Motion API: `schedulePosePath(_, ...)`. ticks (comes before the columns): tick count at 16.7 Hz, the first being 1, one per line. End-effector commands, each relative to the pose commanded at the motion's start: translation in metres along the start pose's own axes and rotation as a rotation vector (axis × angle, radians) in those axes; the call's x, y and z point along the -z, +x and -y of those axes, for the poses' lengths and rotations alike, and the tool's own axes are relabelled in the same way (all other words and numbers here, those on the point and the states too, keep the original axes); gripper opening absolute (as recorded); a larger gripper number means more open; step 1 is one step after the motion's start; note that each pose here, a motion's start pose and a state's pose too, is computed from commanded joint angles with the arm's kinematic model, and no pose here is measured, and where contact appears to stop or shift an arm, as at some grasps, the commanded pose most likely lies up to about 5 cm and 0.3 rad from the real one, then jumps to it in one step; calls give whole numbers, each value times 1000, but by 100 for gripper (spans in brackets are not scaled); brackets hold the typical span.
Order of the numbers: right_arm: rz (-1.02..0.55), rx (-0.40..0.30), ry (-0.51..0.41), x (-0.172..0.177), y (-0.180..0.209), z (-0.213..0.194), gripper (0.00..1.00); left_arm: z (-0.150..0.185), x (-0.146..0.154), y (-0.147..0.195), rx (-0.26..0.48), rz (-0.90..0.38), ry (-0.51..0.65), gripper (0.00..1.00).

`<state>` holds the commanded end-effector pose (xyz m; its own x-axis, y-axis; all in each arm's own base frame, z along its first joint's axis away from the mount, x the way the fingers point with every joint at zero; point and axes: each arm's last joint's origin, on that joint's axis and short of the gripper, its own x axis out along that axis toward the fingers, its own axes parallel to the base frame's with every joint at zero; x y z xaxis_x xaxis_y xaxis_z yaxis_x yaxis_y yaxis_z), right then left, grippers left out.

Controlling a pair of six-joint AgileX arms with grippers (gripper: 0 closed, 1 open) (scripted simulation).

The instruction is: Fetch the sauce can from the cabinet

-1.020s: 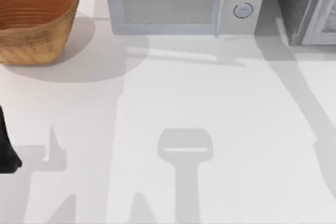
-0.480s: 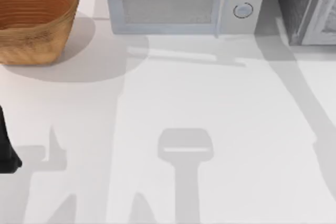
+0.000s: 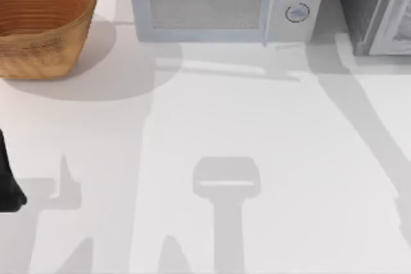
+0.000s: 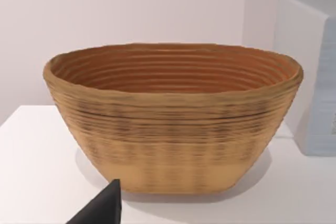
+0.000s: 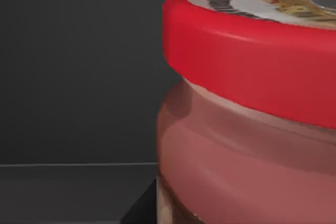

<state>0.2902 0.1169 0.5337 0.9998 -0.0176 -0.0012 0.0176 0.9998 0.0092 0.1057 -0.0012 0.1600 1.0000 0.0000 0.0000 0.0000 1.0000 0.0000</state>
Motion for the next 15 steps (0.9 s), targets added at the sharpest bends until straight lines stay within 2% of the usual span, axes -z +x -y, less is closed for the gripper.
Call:
schedulePosePath(4, -5, -9, -4, -28, -93, 4, 0, 0, 0, 0, 0, 0, 0, 100)
schedulePosePath(6, -3, -10, -3, -34, -119, 11, 0, 0, 0, 0, 0, 0, 0, 100)
schedulePosePath(15, 14, -10, 12, -32, -130, 22, 0, 0, 0, 0, 0, 0, 0, 100)
